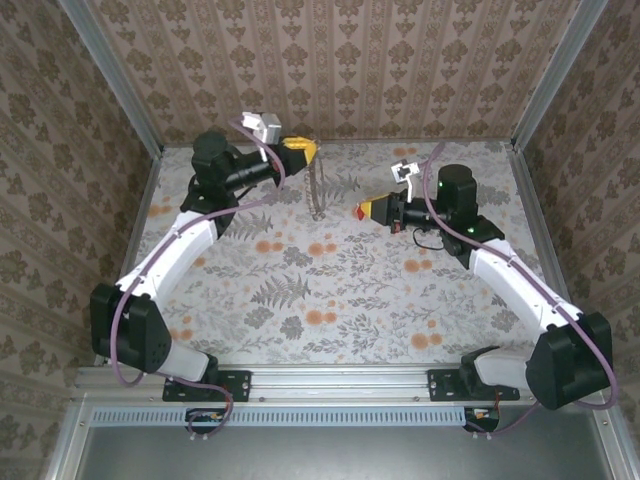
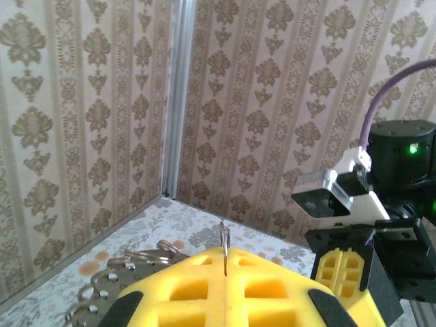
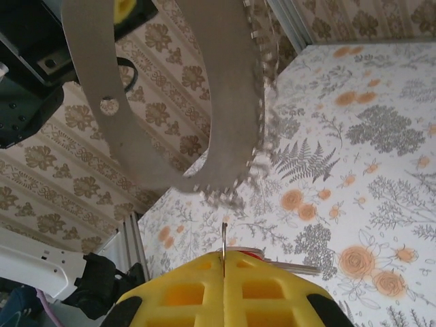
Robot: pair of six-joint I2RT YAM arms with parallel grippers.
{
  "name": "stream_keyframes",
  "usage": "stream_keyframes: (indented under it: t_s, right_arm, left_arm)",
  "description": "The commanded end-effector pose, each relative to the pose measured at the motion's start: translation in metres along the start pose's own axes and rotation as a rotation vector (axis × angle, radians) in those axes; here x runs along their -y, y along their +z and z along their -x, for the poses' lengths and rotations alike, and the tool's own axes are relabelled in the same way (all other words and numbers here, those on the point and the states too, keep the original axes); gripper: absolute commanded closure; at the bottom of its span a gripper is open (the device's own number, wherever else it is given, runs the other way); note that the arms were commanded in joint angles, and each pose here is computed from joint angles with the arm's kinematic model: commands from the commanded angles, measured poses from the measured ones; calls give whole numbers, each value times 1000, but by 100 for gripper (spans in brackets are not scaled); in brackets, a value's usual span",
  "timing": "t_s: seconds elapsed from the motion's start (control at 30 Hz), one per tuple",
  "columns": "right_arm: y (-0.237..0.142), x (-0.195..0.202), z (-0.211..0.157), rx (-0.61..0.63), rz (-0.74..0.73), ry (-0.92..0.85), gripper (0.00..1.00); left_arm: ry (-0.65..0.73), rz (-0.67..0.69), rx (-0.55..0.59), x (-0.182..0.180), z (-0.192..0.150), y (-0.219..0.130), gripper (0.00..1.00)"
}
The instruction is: Put the keys on the keyring
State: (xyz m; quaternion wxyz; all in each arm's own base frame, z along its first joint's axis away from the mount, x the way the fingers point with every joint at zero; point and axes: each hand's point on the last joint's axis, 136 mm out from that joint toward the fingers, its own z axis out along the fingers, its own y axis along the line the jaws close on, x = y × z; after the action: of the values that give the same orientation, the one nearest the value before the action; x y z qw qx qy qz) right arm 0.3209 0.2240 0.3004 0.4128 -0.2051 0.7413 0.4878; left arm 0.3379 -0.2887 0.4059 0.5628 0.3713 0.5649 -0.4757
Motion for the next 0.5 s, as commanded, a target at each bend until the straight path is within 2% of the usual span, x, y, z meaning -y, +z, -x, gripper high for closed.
stream_keyframes:
  t_s: [0.0, 0.3, 0.33, 0.47]
  right_arm:
    - [-13, -19, 37, 110, -14, -125, 100]
    - [-32, -27, 70, 257, -88, -193, 100]
    - [-35, -28, 74, 273, -92, -201, 100]
    - [-42, -39, 92, 315, -83, -245, 100]
  left_arm:
    - [119, -56, 15, 15, 18, 9, 100]
    - [196, -48, 31, 13, 27, 19, 100]
    - [204, -80, 32, 25, 27, 26, 100]
    - [219, -136, 19, 33, 29, 32, 100]
